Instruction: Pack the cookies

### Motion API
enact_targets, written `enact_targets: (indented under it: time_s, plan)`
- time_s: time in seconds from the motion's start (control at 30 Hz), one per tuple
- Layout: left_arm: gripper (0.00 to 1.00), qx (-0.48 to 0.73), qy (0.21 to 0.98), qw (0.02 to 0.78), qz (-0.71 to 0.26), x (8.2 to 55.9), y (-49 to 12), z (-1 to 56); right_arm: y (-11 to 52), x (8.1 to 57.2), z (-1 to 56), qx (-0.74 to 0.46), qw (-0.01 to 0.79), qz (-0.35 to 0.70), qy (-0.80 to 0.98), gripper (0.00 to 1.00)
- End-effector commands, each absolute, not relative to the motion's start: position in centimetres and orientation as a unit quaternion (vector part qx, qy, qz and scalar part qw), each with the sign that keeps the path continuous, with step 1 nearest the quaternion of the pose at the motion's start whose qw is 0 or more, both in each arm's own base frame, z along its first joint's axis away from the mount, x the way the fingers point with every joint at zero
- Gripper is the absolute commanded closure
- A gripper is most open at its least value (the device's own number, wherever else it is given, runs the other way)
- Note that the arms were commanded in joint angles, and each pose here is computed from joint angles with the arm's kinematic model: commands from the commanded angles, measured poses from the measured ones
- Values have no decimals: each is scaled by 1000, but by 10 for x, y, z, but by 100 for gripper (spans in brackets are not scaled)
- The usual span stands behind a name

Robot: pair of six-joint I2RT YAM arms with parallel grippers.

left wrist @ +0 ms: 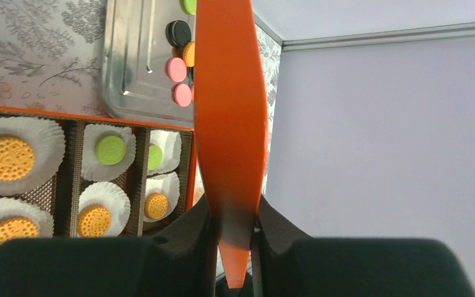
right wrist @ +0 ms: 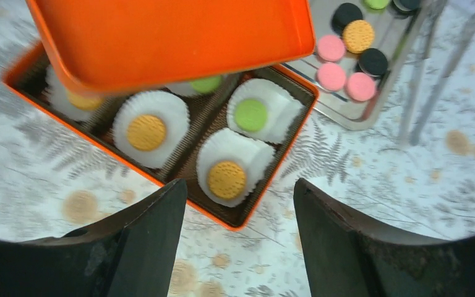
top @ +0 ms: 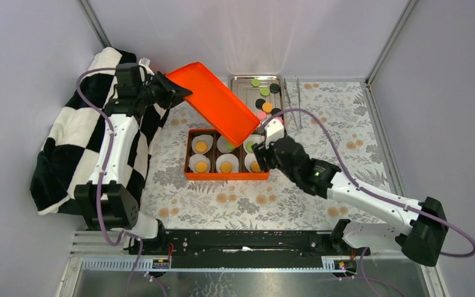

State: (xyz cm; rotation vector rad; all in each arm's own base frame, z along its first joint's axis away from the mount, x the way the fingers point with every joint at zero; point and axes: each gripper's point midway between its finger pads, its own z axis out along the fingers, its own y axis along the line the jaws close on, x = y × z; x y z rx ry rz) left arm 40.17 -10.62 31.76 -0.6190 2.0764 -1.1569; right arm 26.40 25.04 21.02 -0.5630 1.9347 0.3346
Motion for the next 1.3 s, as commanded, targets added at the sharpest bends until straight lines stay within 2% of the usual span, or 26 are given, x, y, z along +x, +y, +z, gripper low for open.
enact_targets:
  time_s: [0.0, 0.33, 0.63, 0.73, 0.83, 0.93, 0.97, 1.0, 1.03, 1.1, 1.2, 1.27]
  plan:
    - [100, -210, 786, 315, -488, 402, -116, 343, 229, 275, 202, -288, 568, -53, 769, 28]
    - [100, -196, 794, 284, -500, 400, -120, 334, 268, 282, 216, -333, 650, -141, 668, 27]
    - [100, -187, 795, 261, -515, 398, -123, 324, 306, 290, 218, -373, 683, -195, 597, 28]
    - [100, -183, 795, 253, -520, 395, -124, 320, 315, 293, 221, -372, 693, -201, 584, 31]
    - [100, -177, 797, 247, -523, 392, -125, 316, 320, 296, 227, -363, 706, -206, 572, 39]
    - [100, -172, 799, 237, -526, 389, -126, 311, 322, 300, 234, -342, 722, -213, 563, 41]
    - [100, -171, 800, 234, -526, 388, -127, 308, 322, 300, 236, -338, 724, -220, 559, 43]
    - [100, -171, 801, 231, -525, 388, -127, 305, 321, 301, 243, -319, 736, -219, 556, 51]
    - [100, -171, 802, 230, -524, 387, -126, 302, 321, 301, 246, -312, 741, -222, 553, 67]
    - [100, -170, 804, 226, -524, 387, -126, 297, 320, 303, 255, -293, 747, -224, 553, 86]
    - [100, -170, 805, 222, -523, 388, -126, 292, 323, 303, 260, -295, 743, -211, 562, 99]
    - [97, -167, 806, 224, -522, 389, -126, 293, 322, 301, 265, -287, 744, -191, 572, 100]
